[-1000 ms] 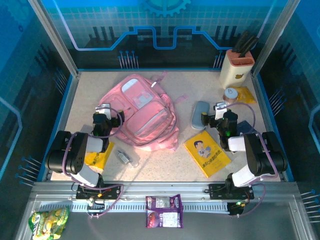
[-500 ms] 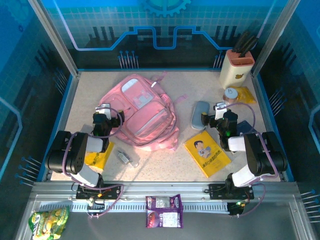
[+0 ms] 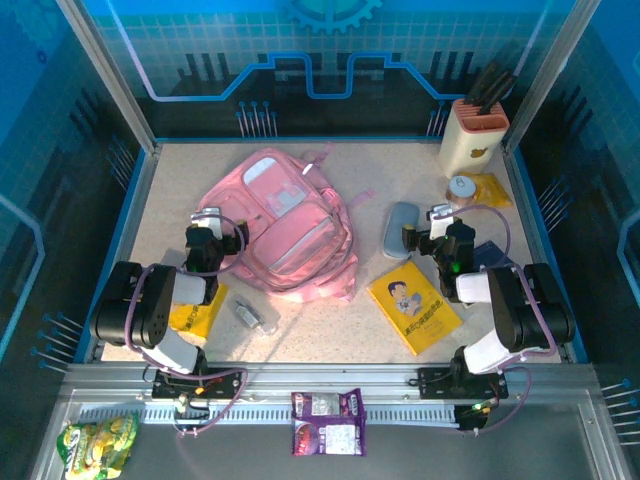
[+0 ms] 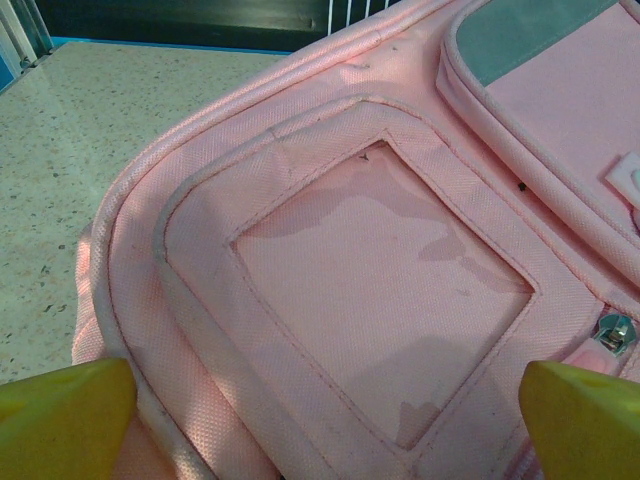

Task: Pack the student bag
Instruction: Rotate the student bag at the center of the table.

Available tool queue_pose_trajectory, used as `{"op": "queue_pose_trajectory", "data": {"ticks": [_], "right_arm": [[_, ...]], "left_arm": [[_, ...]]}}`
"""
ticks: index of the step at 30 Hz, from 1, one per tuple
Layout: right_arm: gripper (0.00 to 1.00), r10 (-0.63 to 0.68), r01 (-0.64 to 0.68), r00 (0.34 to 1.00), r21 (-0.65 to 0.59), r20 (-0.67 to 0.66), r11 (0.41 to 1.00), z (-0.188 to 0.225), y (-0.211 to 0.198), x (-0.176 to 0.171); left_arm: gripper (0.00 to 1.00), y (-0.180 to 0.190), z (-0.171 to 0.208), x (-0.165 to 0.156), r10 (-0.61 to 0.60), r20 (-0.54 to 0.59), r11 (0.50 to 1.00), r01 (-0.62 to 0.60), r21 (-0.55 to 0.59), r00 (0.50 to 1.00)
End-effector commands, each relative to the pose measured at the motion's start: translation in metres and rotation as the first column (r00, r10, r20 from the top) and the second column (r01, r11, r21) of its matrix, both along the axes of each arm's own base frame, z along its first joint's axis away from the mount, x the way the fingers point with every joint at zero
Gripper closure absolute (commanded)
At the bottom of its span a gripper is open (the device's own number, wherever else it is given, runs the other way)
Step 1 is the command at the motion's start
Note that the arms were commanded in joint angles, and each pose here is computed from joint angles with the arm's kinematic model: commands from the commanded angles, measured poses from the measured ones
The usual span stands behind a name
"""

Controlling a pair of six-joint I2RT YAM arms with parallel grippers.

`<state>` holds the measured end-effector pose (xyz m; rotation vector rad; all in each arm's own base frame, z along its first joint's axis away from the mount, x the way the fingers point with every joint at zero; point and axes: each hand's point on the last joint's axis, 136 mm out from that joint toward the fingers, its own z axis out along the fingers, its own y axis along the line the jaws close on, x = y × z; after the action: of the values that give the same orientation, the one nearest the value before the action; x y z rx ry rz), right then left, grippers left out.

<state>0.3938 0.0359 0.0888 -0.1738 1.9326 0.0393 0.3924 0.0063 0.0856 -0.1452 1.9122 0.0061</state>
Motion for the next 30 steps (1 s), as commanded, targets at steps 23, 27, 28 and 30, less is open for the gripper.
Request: {"op": "queue_pose_trajectory", "data": {"ticks": [23, 27, 28, 30], "right_arm": [[0.00, -0.018, 0.020, 0.995, -0.027, 0.095, 0.999, 0.032, -0.002, -0.005], [0.00, -0.013, 0.018, 0.994, -0.047, 0.105, 0.999, 0.051, 0.002, -0.011], [0.00, -0.023, 0.026, 0.995, -0.038, 0.100, 0.999, 0.055, 0.001, -0.013], [0.00, -0.078, 0.077, 0.994, 0.014, 0.070, 0.997, 0.065, -0.005, -0.017]], "left_arm": [[0.01, -0.002, 0.023, -0.008, -0.015, 0.111, 1.000, 0.014, 0.008, 0.994], [0.01, -0.001, 0.036, -0.019, -0.010, 0.160, 1.000, 0.009, 0.009, 0.987], [0.01, -0.002, 0.039, -0.021, -0.019, 0.169, 1.000, 0.018, 0.010, 0.985], [0.01, -0.004, 0.048, -0.025, -0.032, 0.183, 0.999, 0.031, 0.010, 0.983]]}}
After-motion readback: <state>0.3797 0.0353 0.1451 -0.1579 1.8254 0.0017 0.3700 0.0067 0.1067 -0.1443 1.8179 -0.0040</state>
